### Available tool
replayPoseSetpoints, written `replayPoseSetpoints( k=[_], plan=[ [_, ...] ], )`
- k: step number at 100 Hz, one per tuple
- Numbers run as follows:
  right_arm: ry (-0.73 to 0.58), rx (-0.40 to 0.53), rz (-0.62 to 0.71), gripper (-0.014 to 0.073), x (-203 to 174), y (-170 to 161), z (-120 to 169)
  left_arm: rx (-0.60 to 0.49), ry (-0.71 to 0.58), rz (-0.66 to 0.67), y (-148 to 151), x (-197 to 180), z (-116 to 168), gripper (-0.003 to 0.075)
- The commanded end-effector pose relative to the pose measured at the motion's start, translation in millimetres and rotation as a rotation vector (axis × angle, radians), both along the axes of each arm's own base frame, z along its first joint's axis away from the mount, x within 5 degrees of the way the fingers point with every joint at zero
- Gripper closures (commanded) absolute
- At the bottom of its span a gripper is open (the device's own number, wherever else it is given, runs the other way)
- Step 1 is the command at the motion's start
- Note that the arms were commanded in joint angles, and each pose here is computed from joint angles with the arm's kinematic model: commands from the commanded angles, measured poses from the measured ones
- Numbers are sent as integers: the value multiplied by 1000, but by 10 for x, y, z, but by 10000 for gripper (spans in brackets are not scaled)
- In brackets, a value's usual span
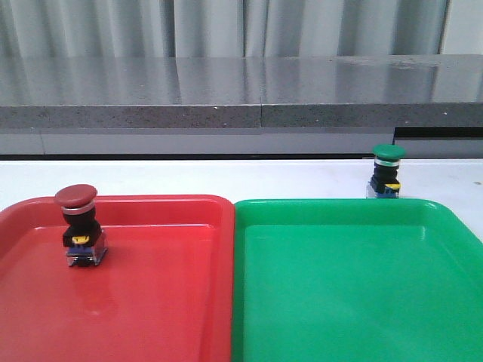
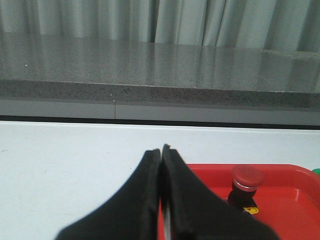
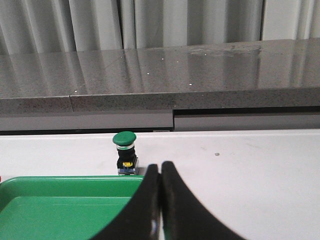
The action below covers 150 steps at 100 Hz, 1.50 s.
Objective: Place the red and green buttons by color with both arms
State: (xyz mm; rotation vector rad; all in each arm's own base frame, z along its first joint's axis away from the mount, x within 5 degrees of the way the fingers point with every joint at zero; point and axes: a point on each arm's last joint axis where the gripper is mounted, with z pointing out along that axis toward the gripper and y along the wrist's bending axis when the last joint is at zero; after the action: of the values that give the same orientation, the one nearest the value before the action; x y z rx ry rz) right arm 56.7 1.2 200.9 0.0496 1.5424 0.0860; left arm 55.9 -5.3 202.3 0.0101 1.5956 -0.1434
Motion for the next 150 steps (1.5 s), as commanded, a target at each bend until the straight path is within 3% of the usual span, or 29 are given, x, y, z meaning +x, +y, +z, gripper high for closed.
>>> replayPoseSetpoints(
  k=[1,45,60,71,92,119,134,150],
  plan=[
    [-115,-6,-4,706,-30,-2,130,-13,-63,-4,-3,-8,-51,739],
    [-133,-5,-4,706,-33,-1,146,-13,-63,-4,-3,-8,-51,739],
    [-209,10,-1,706,-47,-1,216,-13,-63,-4,-3,-8,-51,739],
    [-192,17,-1,706,-50,-2,298,-13,-63,-4,-3,-8,-51,739],
    [-38,10,-5,706,39,-3,717,-13,-63,-4,-3,-8,-51,739],
    [290,-9,-14,706,491,-2,1316,-13,-63,-4,-3,-8,-51,739],
    [400,-12,-15,706,800,2,1396,-13,-63,-4,-3,-8,-51,739],
    [502,-12,-14,706,1007,6,1268,-13,-63,-4,-3,-8,-51,739]
  ],
)
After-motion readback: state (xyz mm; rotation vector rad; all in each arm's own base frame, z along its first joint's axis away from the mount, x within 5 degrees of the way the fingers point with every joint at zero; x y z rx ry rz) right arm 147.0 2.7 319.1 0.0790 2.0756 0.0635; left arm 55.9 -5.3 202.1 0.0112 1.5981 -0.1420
